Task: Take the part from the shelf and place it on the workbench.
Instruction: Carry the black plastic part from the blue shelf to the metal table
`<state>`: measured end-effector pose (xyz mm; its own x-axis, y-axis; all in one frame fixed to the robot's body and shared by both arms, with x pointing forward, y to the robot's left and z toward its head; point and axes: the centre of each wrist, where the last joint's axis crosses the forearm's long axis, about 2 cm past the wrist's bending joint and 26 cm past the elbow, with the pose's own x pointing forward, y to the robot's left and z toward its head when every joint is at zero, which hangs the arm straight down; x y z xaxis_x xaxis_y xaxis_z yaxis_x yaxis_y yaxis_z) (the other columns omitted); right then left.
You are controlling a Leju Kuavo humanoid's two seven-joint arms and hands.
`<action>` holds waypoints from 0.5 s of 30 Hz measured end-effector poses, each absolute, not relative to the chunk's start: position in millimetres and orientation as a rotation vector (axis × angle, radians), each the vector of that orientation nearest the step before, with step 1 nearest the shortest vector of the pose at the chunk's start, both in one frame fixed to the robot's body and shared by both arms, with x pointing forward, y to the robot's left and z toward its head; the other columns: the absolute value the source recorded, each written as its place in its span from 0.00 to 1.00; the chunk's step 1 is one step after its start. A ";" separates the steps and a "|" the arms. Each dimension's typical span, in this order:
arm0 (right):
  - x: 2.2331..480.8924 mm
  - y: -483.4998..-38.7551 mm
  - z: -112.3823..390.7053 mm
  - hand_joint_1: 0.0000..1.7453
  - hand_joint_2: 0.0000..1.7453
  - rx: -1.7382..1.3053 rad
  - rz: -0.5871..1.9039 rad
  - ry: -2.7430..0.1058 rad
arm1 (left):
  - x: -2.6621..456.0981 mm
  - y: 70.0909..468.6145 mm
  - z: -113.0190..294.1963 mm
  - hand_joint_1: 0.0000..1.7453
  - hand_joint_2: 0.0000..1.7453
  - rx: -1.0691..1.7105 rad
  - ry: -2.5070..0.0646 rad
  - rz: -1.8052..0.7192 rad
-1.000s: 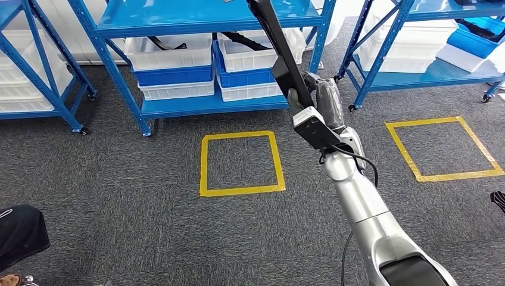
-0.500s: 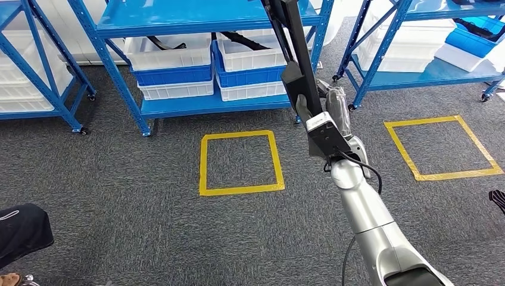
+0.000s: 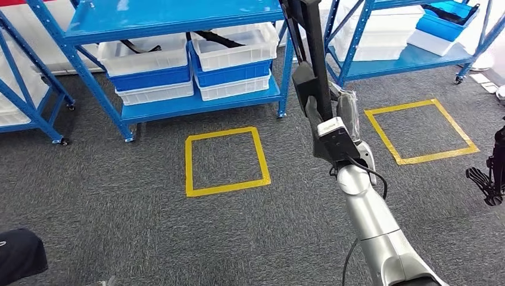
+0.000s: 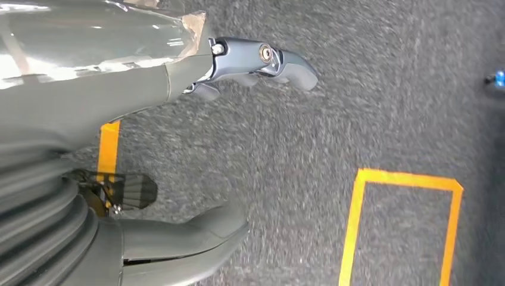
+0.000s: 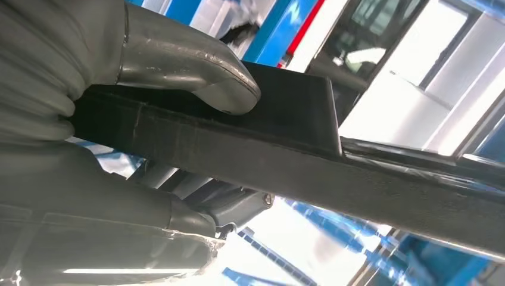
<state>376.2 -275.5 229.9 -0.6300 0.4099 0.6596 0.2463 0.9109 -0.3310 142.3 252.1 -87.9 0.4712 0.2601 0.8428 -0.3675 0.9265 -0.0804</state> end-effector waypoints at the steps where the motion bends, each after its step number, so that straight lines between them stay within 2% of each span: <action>1: 375.3 -276.3 229.0 1.00 1.00 -0.464 0.259 -2.279 | 143.1 252.3 -87.7 0.00 1.00 0.117 -1.012 0.385; 15: 366.8 -282.4 218.7 1.00 1.00 -0.433 0.185 -2.295 | 151.8 256.1 -85.1 0.00 1.00 0.139 -1.026 0.405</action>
<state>366.8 -282.4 218.7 -0.6394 0.3639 0.6774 0.2504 0.9314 -0.2640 151.8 256.1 -85.1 0.4519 0.2627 0.8525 -0.3909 0.9173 -0.0754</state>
